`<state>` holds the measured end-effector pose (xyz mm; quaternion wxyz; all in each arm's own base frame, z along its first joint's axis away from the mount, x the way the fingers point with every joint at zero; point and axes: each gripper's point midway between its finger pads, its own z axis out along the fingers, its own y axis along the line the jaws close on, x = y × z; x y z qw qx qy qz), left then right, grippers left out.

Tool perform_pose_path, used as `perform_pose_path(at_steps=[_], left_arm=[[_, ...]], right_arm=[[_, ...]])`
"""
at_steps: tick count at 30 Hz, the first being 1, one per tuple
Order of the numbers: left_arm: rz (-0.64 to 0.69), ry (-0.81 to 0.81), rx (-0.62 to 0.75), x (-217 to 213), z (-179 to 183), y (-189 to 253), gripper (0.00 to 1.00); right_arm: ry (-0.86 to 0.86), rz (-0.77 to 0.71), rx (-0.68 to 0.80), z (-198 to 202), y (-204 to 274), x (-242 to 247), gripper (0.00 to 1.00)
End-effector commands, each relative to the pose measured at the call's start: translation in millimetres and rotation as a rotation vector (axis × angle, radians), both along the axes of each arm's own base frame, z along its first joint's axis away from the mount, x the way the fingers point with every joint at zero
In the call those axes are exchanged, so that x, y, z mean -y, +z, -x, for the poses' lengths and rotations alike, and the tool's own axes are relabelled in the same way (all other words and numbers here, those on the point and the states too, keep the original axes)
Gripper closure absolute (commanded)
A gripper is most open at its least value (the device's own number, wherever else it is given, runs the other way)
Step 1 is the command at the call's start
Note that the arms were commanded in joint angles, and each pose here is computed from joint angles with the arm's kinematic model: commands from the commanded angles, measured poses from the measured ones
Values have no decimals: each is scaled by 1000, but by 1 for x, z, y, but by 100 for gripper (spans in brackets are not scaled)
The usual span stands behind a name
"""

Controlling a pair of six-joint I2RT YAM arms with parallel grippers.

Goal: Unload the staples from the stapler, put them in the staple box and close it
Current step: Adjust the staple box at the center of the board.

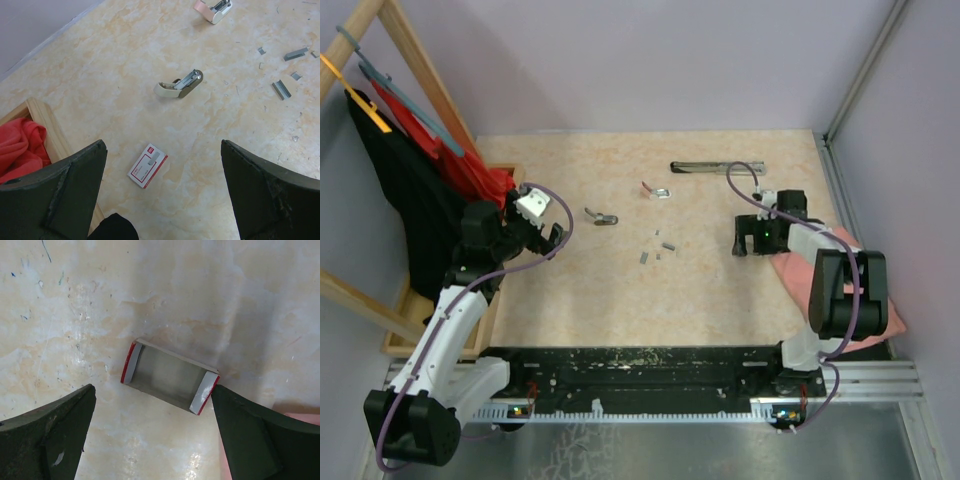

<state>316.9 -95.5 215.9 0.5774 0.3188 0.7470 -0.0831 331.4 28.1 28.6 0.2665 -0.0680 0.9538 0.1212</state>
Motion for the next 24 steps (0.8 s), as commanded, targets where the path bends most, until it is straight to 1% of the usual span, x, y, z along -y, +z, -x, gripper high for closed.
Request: perform_pose_path(at_steps=[1,8,15,24], left_arm=[[2,-12,19,0,-1,8,1],[1,-10,18,0,-2,8,1],[3,-12,15,0,-1,7,1],[5,-12,12,0,-2,8,1]], right_arm=[[20,-45,-11,-5,-5,-9,1],[91,-38,-13,-3,-4,-31,1],[97,-61,-32,6,-3,-36,1],[97,-80,-9,12,7,-40,1]])
